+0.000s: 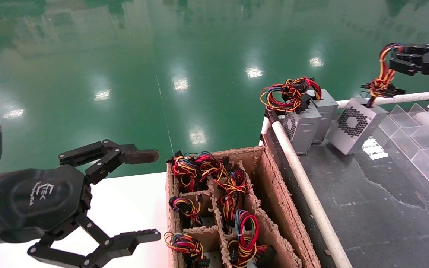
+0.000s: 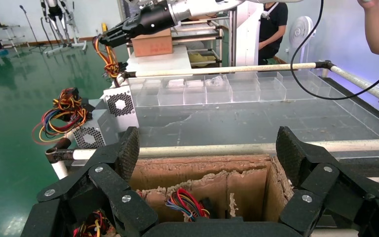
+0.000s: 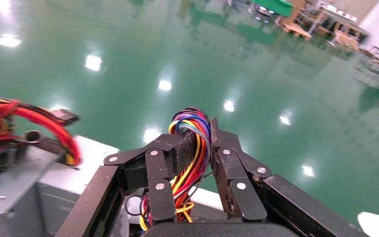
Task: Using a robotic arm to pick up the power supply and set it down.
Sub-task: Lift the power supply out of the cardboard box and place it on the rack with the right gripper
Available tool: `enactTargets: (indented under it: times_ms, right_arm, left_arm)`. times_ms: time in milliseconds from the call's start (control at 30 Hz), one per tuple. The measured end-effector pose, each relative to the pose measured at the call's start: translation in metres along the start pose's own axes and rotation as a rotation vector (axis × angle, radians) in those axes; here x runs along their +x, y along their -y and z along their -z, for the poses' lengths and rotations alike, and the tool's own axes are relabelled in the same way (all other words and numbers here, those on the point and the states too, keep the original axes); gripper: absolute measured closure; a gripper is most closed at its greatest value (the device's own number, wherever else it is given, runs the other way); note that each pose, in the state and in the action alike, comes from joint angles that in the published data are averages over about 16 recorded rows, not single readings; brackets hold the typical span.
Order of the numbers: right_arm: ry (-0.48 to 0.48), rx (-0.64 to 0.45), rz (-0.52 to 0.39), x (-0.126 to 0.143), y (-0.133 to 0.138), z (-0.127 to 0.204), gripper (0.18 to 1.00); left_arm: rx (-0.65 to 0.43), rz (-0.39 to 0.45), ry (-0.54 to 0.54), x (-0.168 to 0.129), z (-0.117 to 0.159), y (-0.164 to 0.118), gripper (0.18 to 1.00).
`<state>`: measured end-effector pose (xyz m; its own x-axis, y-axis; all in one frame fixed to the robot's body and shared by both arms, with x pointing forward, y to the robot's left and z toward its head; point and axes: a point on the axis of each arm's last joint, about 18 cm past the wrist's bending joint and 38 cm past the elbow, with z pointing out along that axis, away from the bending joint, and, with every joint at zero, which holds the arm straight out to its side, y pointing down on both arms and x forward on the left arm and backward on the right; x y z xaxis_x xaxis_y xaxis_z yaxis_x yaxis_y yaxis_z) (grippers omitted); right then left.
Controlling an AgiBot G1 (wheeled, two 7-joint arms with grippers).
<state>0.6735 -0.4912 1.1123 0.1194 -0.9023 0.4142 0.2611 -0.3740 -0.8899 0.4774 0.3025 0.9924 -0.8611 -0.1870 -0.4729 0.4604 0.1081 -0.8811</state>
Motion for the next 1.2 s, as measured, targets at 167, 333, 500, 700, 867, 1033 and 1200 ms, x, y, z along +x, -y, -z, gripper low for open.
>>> enactTargets:
  times_ms: [167, 333, 500, 700, 867, 1033, 1200]
  right_arm:
    - [-0.038, -0.006, 0.004, 0.004, 0.003, -0.005, 0.988]
    - [-0.059, -0.007, 0.010, 0.000, 0.009, -0.016, 0.988]
    - [-0.066, -0.010, 0.013, -0.010, 0.014, -0.029, 0.988]
    - [-0.063, -0.019, 0.014, -0.024, 0.016, -0.044, 0.988]
    - [-0.053, -0.028, 0.016, -0.035, 0.015, -0.053, 0.988]
    - [-0.037, -0.035, 0.023, -0.044, 0.013, -0.058, 0.988]
    - [-0.022, -0.040, 0.033, -0.050, 0.011, -0.061, 0.988]
  left_arm:
    - [0.000, 0.000, 0.000, 0.000, 0.000, 0.000, 0.183]
    - [0.000, 0.000, 0.000, 0.000, 0.000, 0.000, 0.183]
    - [0.000, 0.000, 0.000, 0.000, 0.000, 0.000, 0.183]
    - [0.000, 0.000, 0.000, 0.000, 0.000, 0.000, 0.183]
    - [0.000, 0.000, 0.000, 0.000, 0.000, 0.000, 0.183]
    - [0.000, 0.000, 0.000, 0.000, 0.000, 0.000, 0.183]
    - [0.000, 0.000, 0.000, 0.000, 0.000, 0.000, 0.183]
